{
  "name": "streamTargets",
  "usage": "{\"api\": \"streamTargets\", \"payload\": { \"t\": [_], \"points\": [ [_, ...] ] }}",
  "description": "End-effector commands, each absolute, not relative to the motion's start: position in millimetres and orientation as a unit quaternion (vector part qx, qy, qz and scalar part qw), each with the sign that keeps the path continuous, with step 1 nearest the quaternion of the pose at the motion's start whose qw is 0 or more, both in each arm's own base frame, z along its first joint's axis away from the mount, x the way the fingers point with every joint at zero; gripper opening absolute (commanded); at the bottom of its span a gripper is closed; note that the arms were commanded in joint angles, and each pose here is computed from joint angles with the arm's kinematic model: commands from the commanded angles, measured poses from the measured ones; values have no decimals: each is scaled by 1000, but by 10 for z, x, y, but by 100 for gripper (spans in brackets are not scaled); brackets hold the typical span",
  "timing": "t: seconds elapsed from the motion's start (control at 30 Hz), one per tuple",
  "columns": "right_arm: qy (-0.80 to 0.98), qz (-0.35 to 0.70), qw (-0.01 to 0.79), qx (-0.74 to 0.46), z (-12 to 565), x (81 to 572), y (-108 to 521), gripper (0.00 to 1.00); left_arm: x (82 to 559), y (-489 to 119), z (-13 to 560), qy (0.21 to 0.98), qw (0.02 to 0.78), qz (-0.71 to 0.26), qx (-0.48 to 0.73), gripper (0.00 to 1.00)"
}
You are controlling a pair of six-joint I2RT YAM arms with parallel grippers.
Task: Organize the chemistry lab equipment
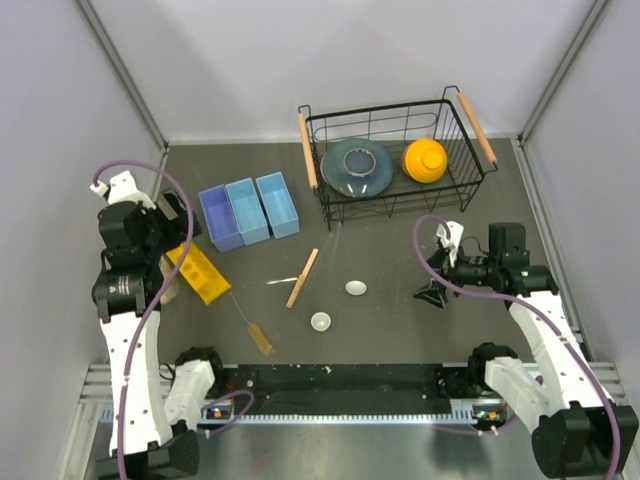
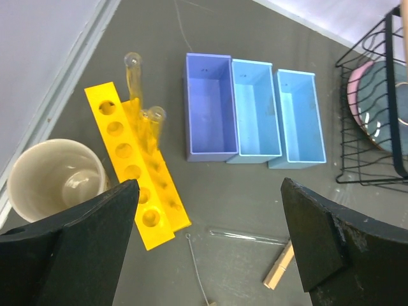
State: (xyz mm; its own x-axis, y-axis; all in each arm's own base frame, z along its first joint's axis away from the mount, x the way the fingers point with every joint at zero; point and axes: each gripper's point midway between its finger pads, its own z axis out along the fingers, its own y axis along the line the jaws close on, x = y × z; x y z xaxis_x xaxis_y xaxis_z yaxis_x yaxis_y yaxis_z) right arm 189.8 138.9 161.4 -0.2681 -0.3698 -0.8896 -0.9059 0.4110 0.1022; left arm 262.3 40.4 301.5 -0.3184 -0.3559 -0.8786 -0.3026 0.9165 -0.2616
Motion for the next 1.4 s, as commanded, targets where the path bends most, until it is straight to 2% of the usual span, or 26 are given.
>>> {"api": "streamTargets", "payload": {
  "t": [0.0, 0.63, 0.8, 1.03, 1.17, 1.2, 1.37],
  "points": [
    [719, 321, 423, -448, 1601, 1907, 1392, 87, 2544, 221, 3051, 810, 551, -70, -190, 99],
    [713, 354, 405, -451, 1562, 1862, 1460, 89, 2237, -235, 2814, 801, 547, -180, -163, 99],
    [707, 333, 370, -502, 1581, 1843, 1558, 89, 2185, -315, 2674, 806, 535, -198, -156, 99],
    [663, 310, 314, -605, 1771, 1840, 2092, 89, 2109, -405, 2649, 807, 521, -224, -164, 99],
    [648, 292, 278, -646, 1803, 1872, 2514, 89, 2101, -336, 2646, 798, 510, -225, -230, 99],
    [655, 277, 256, -654, 1667, 1948, 2604, 89, 2104, -280, 2648, 793, 514, -215, -248, 99],
    [621, 268, 248, -693, 1754, 2072, 3327, 88, 2033, -35, 2785, 760, 536, -173, -324, 99]
  ]
}}
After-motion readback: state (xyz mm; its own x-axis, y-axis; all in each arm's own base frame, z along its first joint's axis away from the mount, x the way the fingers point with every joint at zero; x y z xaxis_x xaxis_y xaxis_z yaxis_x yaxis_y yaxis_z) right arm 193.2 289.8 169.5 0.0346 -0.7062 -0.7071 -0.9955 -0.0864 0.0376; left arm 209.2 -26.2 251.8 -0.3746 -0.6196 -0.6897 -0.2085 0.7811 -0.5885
